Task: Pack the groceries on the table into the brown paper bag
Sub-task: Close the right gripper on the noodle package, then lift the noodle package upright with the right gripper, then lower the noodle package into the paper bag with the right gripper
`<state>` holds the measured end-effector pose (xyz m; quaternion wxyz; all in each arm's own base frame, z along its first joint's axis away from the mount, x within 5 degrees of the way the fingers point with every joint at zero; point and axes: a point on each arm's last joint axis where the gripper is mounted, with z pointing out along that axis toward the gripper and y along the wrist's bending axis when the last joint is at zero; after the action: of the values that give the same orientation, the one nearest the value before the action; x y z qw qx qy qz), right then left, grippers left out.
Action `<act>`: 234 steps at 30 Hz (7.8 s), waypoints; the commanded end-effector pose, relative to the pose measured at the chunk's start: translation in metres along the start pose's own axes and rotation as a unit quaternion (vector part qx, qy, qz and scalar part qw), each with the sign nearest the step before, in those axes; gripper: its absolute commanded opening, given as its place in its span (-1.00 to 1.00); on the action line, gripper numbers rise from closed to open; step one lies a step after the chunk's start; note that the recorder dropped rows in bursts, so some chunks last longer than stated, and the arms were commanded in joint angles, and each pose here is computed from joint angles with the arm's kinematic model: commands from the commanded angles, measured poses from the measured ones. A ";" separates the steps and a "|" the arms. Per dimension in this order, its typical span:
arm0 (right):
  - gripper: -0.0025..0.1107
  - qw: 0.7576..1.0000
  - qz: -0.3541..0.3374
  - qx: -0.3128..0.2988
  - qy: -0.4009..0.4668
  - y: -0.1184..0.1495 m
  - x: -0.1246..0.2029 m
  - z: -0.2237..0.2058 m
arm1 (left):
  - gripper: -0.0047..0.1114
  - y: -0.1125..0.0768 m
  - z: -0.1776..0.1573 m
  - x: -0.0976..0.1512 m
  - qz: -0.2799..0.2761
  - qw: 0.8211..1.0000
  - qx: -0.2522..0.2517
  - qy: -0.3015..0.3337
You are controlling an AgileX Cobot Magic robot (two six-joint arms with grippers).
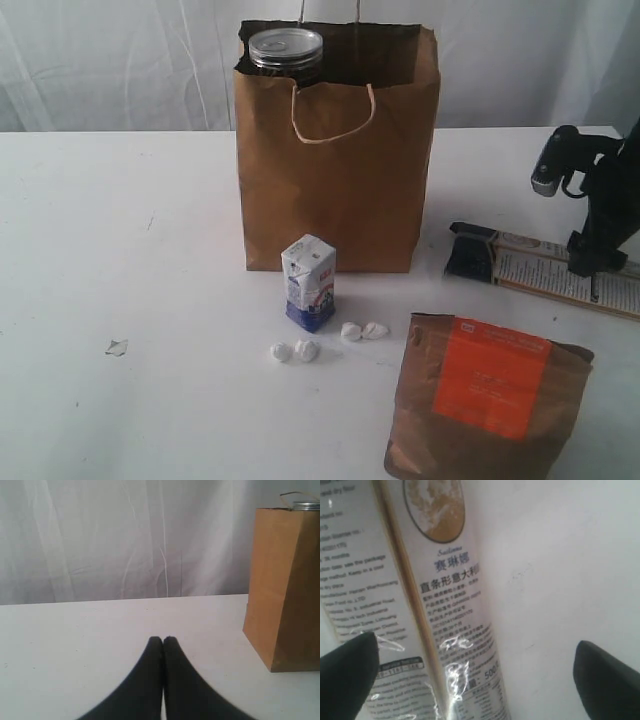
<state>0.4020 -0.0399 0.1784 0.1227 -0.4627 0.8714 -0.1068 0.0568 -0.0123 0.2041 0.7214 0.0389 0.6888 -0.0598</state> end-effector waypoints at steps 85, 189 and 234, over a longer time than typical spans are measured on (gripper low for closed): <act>-0.96 0.857 0.418 -0.286 -0.093 -0.024 0.052 -0.006 | -0.92 -0.001 0.000 0.001 0.011 1.000 0.006 0.001; -0.96 0.770 0.093 -0.231 -0.588 -0.039 -0.139 -0.173 | -0.92 -0.001 0.000 0.001 0.011 1.000 0.008 0.002; -0.38 0.747 0.112 -0.283 -0.591 -0.032 -0.164 -0.118 | -0.92 -0.001 0.000 0.001 0.011 1.000 0.008 0.002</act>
<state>0.4808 0.0863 0.3016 0.4626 -0.3614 0.6863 0.4295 0.0567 -0.0128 0.2040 0.7211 0.0414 0.6889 -0.0617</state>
